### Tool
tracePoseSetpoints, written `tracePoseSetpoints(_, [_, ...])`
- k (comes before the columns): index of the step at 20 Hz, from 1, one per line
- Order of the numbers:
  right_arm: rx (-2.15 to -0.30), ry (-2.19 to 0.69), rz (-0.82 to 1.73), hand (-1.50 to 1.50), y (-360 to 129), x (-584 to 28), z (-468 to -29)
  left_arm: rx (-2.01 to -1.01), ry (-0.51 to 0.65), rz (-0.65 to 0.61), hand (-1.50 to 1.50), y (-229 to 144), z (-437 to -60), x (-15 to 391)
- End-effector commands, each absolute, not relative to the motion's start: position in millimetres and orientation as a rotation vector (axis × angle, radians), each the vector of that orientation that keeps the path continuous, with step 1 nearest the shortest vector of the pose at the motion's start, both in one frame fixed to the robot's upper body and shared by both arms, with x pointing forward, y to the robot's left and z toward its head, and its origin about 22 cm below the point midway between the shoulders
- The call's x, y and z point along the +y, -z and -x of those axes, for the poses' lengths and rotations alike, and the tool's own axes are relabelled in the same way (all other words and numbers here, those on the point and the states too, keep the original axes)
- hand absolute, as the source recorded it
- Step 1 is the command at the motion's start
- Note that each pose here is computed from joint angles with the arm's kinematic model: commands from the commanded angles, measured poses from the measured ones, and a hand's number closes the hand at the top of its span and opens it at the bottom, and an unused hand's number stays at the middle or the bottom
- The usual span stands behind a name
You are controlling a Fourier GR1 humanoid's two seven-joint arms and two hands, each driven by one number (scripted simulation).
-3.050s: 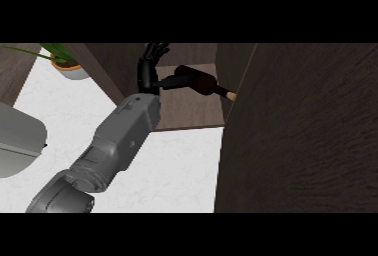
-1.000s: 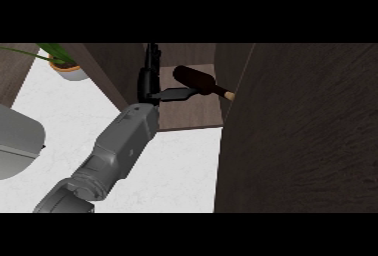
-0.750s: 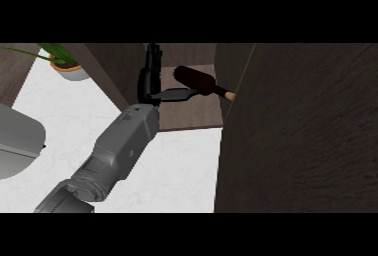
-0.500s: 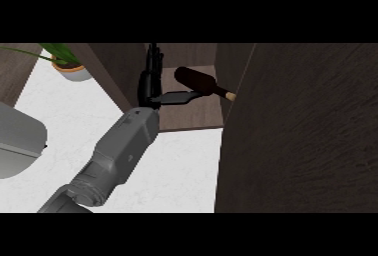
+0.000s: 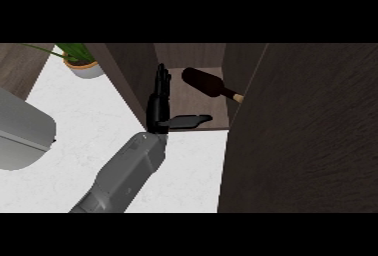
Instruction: Pick up the wine, place it into the cabinet and close the cabinet
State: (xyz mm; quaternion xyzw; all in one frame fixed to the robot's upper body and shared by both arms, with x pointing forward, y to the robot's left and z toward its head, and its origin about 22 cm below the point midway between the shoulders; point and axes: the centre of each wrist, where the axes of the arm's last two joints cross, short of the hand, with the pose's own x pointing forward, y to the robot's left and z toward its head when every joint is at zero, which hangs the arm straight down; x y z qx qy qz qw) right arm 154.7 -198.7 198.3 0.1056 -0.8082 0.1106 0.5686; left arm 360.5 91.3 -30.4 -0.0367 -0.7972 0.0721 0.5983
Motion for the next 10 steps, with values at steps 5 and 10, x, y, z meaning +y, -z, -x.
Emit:
tracePoseSetpoints(5, [-1.923,-0.228,-0.228,-1.50,-200,-211,-140,-1.878,-0.150,0.126,-1.50,30,-289,55])
tracePoseSetpoints(10, [-1.917,-0.239,-0.213,-1.50,-209,-209,-139,-1.897,-0.184,0.156,-1.50,1,-264,47])
